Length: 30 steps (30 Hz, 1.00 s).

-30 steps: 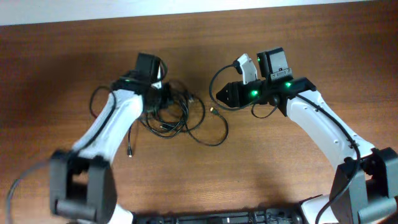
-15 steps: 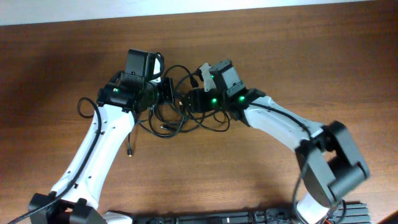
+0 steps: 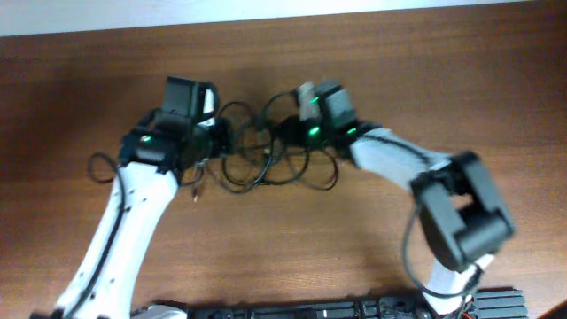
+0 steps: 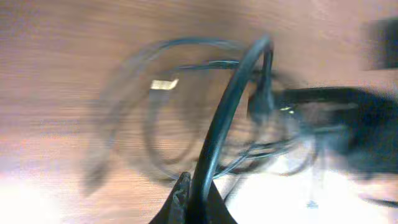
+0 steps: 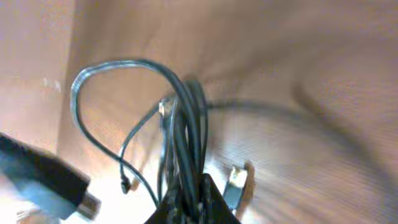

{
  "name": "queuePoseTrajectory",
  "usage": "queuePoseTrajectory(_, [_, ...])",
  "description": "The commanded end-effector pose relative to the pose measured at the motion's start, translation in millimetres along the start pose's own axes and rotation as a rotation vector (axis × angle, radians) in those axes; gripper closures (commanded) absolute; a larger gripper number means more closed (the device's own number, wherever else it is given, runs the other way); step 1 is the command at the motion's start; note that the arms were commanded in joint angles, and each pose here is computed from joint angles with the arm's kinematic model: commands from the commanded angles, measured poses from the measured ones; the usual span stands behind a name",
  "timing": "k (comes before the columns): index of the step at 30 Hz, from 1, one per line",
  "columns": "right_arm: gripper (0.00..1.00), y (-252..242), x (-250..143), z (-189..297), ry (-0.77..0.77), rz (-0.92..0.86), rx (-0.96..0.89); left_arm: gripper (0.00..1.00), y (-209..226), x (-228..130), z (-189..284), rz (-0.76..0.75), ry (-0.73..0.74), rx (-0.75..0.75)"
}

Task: Untangle cables
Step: 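Pull the grippers far apart, dragging one cable to the upper right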

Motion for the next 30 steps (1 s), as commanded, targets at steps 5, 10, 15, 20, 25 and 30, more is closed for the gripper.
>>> queuePoseTrajectory(5, [0.96,-153,14,153,-0.099,-0.211,-0.318,1.0,104,59,112,0.269,-0.407,0.145])
queuePoseTrajectory(10, [0.96,-199,-11,189,-0.04,-0.242,-0.52,1.0,147,87,139,0.382,-0.579,0.225])
queuePoseTrajectory(15, [0.96,-255,-28,253,-0.102,-0.379,-0.73,1.0,208,102,171,0.51,-0.712,0.33])
queuePoseTrajectory(20, [0.96,-268,-38,277,-0.153,-0.457,-0.701,1.0,222,102,166,0.553,-0.675,0.269])
queuePoseTrajectory(25, [0.96,-232,-20,250,-0.176,-0.382,-0.428,1.0,177,110,121,0.487,-0.478,-0.075])
queuePoseTrajectory(30, [0.96,-176,0,208,-0.124,-0.209,-0.234,1.0,116,103,71,0.378,-0.258,-0.272])
Point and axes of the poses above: each gripper's point midway between its finger pads, its own z axis back along the fingers, its own y axis along the line the jaws close on, x = y × z, the point moved 2 cm from there along z, back along the fingers, and after that the axes turned 14 degrees about z, right-handed, at the moved point
